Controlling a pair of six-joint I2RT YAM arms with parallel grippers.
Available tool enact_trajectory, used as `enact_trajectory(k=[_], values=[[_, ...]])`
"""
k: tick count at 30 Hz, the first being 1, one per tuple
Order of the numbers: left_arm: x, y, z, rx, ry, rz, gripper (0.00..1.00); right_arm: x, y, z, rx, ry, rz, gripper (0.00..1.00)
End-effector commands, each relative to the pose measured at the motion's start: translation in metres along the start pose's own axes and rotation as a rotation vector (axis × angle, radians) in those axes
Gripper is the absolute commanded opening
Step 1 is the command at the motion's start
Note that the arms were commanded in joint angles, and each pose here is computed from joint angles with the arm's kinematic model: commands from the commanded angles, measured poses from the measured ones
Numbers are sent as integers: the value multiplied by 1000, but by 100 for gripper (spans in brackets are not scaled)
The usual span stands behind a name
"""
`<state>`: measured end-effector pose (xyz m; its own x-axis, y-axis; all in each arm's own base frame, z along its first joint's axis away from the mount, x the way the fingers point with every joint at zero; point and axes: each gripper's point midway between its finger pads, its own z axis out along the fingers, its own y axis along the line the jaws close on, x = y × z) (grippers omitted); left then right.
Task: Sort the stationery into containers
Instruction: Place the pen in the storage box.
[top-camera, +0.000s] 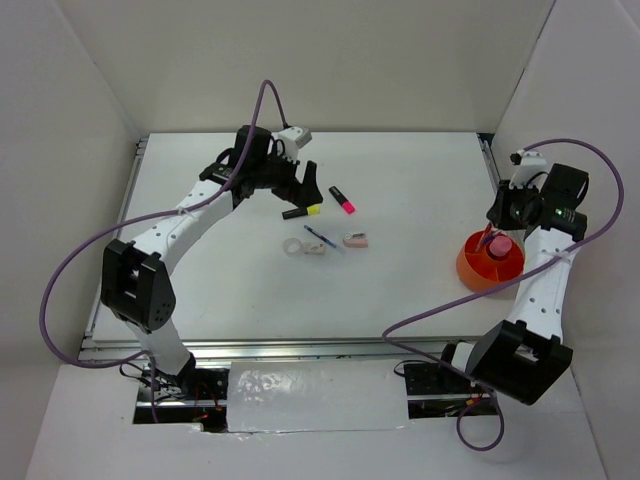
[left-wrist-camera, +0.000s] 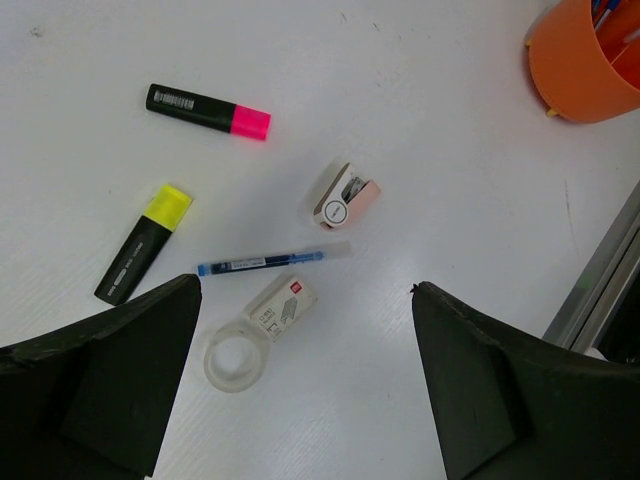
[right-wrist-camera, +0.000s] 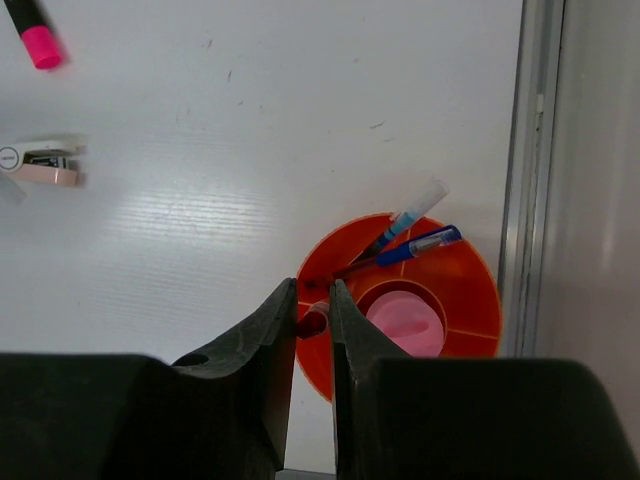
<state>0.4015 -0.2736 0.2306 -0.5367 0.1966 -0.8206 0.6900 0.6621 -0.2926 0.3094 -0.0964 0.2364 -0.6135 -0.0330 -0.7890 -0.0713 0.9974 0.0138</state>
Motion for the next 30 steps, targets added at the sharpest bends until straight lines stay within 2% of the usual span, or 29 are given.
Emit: enact_trajectory(k=[1, 8, 15, 22, 30], values=[[-6, -2, 3, 29, -21, 51, 99, -15, 3, -15, -28, -27, 13, 0], [-1, -2, 7, 41, -22, 68, 99, -5, 3, -5, -50, 16, 66, 2], [15, 2, 14, 102, 52, 234, 98, 2, -3, 12, -68, 62, 160, 10], [22, 11, 23, 83, 59, 247, 97, -6, -7, 15, -64, 33, 188, 0], [23, 13, 25, 78, 64, 254, 97, 9, -11, 16, -30, 73, 60, 0]])
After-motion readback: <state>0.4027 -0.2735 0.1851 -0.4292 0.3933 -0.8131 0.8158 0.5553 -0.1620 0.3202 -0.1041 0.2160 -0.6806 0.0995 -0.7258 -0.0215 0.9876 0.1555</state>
